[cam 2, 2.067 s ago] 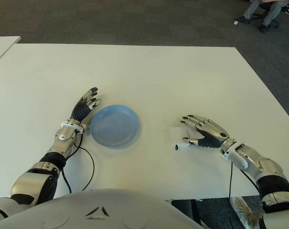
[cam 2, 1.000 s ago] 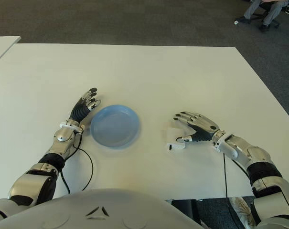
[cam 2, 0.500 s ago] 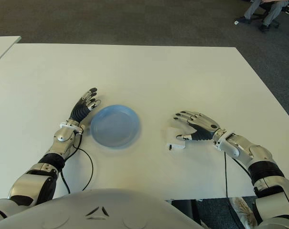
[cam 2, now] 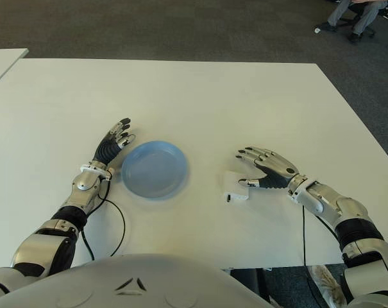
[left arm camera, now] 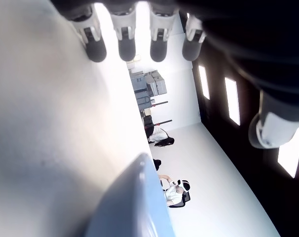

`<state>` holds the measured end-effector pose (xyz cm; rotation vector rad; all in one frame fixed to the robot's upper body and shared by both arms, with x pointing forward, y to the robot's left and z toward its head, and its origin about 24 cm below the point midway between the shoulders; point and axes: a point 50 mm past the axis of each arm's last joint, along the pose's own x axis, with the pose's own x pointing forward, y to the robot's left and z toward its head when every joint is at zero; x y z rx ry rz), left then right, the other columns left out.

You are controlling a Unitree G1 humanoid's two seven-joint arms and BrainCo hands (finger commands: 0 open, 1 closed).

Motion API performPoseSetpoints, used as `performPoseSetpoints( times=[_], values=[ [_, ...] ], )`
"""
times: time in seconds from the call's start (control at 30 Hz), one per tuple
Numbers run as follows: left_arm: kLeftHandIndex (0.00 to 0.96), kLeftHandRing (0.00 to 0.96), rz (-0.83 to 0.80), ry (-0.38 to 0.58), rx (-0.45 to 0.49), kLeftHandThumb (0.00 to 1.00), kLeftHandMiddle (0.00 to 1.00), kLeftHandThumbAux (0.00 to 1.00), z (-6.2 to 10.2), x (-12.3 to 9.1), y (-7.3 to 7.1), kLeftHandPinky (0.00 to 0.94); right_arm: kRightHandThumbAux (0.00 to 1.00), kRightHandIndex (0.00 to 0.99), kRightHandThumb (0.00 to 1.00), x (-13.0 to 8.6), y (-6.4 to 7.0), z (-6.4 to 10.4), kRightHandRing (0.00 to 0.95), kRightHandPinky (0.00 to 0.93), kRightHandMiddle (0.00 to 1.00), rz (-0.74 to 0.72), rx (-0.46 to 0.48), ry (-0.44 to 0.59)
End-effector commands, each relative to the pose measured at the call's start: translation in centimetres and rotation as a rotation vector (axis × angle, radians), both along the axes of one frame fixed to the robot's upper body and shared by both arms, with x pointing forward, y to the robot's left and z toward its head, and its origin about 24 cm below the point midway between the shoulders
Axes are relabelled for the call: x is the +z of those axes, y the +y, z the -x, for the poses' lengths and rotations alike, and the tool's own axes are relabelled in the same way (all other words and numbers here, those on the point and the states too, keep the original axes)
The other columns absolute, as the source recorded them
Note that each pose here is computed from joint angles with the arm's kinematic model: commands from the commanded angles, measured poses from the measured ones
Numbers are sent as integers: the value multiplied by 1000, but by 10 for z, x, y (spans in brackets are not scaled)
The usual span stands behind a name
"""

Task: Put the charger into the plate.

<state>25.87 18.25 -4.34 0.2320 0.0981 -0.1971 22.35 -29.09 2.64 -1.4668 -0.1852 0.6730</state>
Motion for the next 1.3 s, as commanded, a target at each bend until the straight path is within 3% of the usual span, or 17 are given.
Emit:
performPoseSetpoints(
  times=[0.03, 0.87, 1.3],
  values=[
    [0, 35, -27, 231, -13, 0, 36, 483, 36, -40, 2, 47, 125, 0, 197, -3, -2, 3, 0, 0, 0, 11, -8, 5],
    [0, 47, -57, 237, -50, 0, 47, 432, 35, -40, -1, 56, 86, 0, 233, 19, 1, 15, 0, 0, 0, -106, -25, -79],
    [0, 43, -72, 238, -38, 0, 47, 429, 34, -39, 1, 50, 67, 0, 257, 21, 2, 28, 0, 0, 0, -102, -1, -56]
  ],
)
